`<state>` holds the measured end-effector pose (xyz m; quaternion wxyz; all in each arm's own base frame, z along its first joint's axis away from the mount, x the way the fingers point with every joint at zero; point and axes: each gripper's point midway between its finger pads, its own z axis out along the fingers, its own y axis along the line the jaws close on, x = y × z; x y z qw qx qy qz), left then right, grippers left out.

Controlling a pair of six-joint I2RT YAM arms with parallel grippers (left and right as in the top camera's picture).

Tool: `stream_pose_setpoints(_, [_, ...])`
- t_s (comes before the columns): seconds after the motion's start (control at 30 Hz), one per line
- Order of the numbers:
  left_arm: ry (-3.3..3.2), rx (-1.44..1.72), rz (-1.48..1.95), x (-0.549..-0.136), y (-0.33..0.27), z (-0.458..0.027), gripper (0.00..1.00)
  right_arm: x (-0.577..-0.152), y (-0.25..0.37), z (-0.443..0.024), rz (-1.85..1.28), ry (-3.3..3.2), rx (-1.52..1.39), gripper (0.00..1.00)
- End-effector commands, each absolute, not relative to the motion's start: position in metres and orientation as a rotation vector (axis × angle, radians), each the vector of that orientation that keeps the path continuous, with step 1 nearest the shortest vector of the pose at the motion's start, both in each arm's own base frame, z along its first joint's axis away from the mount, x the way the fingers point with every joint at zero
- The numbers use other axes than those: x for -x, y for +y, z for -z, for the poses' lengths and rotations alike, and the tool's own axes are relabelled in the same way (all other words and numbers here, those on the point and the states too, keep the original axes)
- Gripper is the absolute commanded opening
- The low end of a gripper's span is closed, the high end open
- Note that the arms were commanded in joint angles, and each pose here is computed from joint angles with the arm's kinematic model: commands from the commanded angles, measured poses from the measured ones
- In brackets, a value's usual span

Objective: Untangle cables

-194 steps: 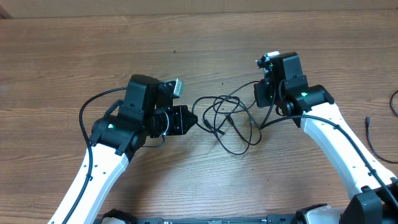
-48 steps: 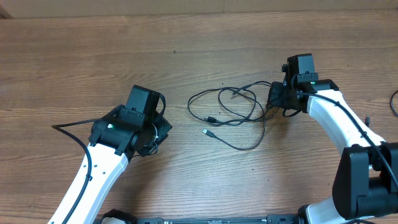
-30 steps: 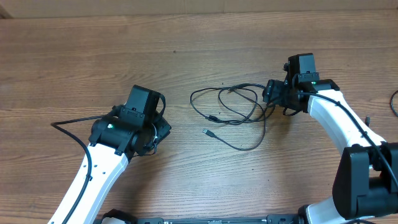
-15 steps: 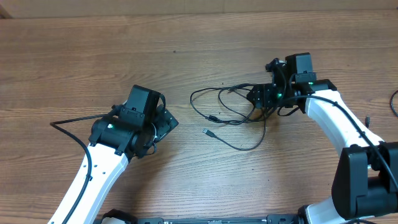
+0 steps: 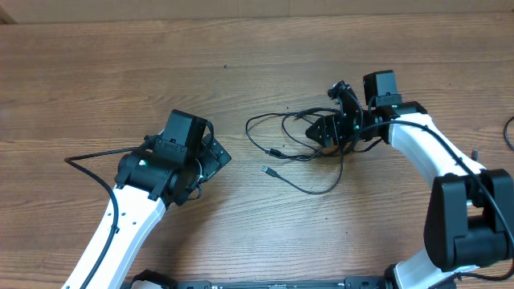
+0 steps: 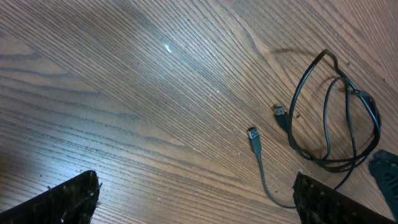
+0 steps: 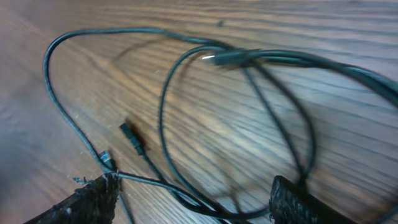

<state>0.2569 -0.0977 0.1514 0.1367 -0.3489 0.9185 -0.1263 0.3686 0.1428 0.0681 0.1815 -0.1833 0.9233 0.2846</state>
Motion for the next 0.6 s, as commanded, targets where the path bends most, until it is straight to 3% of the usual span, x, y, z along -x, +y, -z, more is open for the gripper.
stream_pose_setpoints(0.0, [2.637, 1.0, 0.353, -0.258, -0.093, -0.155, 1.0, -0.358, 0.166, -0.067, -0.884, 2.563, 0.653, 0.75])
stream_pose_setpoints(0.2, [2.636, 1.0, 0.353, -0.258, -0.093, -0.155, 1.0, -0.349, 0.187, -0.061, -0.817, 2.564, 0.773, 0.75])
stream_pose_setpoints(0.57, [2.636, 1.0, 0.353, -0.258, -0.093, -0.155, 1.0, -0.356, 0.171, -0.041, -0.501, 2.647, 0.776, 0.74])
